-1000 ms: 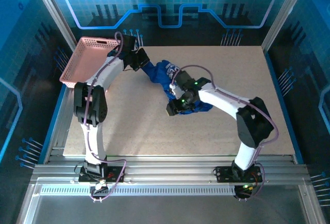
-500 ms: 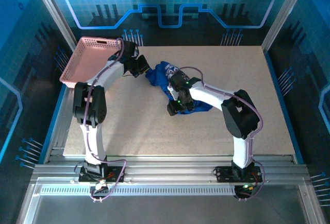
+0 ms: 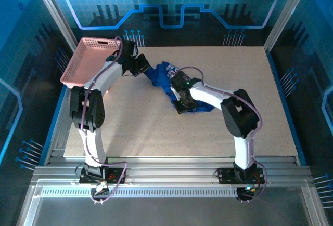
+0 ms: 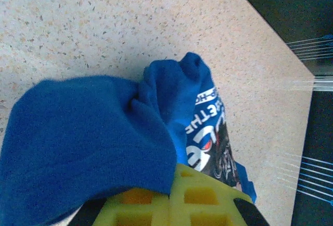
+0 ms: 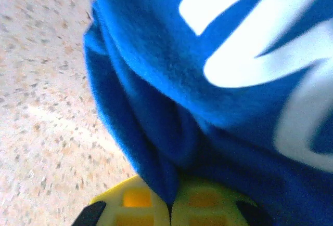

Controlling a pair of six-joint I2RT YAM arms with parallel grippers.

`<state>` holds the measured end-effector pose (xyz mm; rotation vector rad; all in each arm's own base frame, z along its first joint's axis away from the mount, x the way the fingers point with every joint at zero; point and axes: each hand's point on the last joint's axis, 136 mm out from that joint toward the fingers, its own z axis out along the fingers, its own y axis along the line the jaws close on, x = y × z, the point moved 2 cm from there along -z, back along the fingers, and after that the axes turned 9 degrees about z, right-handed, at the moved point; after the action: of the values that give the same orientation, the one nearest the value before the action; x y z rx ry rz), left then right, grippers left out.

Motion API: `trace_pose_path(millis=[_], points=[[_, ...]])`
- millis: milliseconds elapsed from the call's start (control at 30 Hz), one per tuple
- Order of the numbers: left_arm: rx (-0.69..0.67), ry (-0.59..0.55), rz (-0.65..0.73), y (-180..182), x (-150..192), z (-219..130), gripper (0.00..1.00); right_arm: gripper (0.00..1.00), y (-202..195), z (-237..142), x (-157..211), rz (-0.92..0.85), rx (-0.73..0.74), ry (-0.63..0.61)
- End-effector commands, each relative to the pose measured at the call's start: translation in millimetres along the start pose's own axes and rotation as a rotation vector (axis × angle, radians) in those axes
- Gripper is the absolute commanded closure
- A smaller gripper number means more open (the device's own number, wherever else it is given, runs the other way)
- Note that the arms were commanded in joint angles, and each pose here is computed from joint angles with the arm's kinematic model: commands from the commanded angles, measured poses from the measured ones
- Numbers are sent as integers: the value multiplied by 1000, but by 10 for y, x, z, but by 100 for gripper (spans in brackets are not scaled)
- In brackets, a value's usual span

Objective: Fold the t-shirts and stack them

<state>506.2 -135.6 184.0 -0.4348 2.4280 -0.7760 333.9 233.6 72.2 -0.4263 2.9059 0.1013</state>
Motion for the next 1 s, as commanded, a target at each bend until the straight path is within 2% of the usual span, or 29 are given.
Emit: trace_pose_path(millis=[0,267,500,633,767,867,967], points=[[58,-89,42,-201,-233,-507,100,98,-194,-999,-365,21,-9,-222],[121,-273,87,-506,-718,-1389,100,100,-913,-2191,-456,138,-70,-436],[168,-398,56,-515,-1070,-1923,100,100,-1616,-2753,-512,281,-52,-578],[172,-444,33,-480,-1244,-2066,100,100,-1992,-3010,-542,397,-57,-661],[200,-481,33,-579,-1408,-2140,100,100,-2115,-3255,-689,415,-89,-730],[261,-507,37,-712,-1480,-2213,100,100,-2058,-3466,-833,389,-174,-785],[280,-516,40,-728,-1411,-2248,100,100,-1931,-3562,-838,353,-248,-794]])
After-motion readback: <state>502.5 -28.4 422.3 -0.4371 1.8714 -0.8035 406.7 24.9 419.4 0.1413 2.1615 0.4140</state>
